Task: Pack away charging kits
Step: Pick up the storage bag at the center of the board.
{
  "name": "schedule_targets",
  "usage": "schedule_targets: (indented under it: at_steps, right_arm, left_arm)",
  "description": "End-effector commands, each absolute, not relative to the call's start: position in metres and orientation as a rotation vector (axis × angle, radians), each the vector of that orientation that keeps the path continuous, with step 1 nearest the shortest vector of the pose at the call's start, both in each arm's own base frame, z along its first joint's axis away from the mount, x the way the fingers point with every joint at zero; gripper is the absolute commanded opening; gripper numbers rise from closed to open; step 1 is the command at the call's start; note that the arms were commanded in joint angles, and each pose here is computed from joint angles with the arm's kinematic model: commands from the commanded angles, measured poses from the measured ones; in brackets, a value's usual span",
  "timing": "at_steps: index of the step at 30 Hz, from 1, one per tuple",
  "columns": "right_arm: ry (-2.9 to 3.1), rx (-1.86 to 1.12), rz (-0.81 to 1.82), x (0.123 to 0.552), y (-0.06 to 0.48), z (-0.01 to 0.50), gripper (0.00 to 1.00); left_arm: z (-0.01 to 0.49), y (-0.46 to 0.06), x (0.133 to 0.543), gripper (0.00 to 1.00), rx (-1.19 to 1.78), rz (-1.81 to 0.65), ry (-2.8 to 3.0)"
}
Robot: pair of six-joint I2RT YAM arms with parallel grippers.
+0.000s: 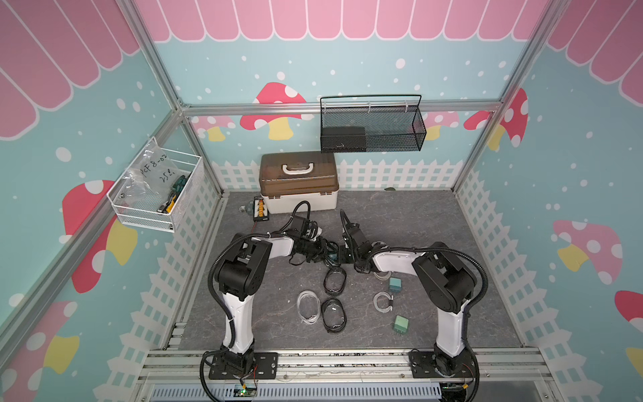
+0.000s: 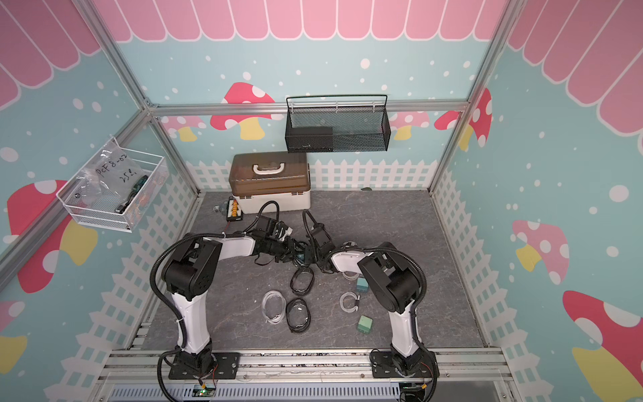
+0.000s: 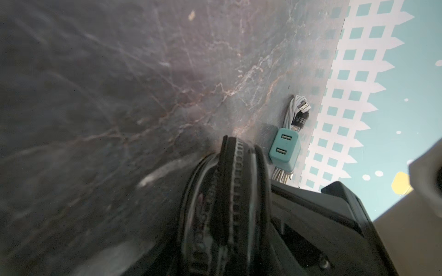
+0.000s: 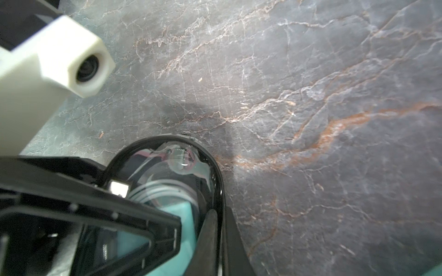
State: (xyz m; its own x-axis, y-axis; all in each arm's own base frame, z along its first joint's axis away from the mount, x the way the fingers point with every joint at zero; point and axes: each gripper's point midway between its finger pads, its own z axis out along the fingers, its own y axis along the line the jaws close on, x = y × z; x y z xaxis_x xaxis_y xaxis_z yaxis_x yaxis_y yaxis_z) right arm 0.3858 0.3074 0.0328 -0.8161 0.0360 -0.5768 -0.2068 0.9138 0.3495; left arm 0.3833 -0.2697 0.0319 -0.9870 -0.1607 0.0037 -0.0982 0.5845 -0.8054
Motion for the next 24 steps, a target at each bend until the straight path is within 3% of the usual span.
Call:
schedule_targets:
  at_steps: [1,5,9,19,24]
  right_arm:
    - [2.539,-0.114,0.522,0.375,0.305,0.011,0.07]
    - [2.536,-0.114,0.533,0.376,0.306,0.013,0.07]
    - [2.536,-0.116,0.541,0.376,0.308,0.013,0.07]
    - [2.534,-0.116,0.548,0.376,0.309,0.015,0.07]
    - [2.535,-0.117,0.549,0.376,0.309,0.015,0.07]
  left_arm:
    - [-0.009,-0.265,0.359,0.37,-0.317,-1.296,2.899]
    - [-0.014,-0.265,0.359,0.36,-0.324,-1.298,2.911]
    - [-0.016,-0.264,0.358,0.47,-0.330,-1.292,2.916]
    - [-0.026,-0.265,0.357,0.42,-0.348,-1.289,2.940]
    - [-0.029,-0.266,0.356,0.46,-0.347,-1.281,2.954]
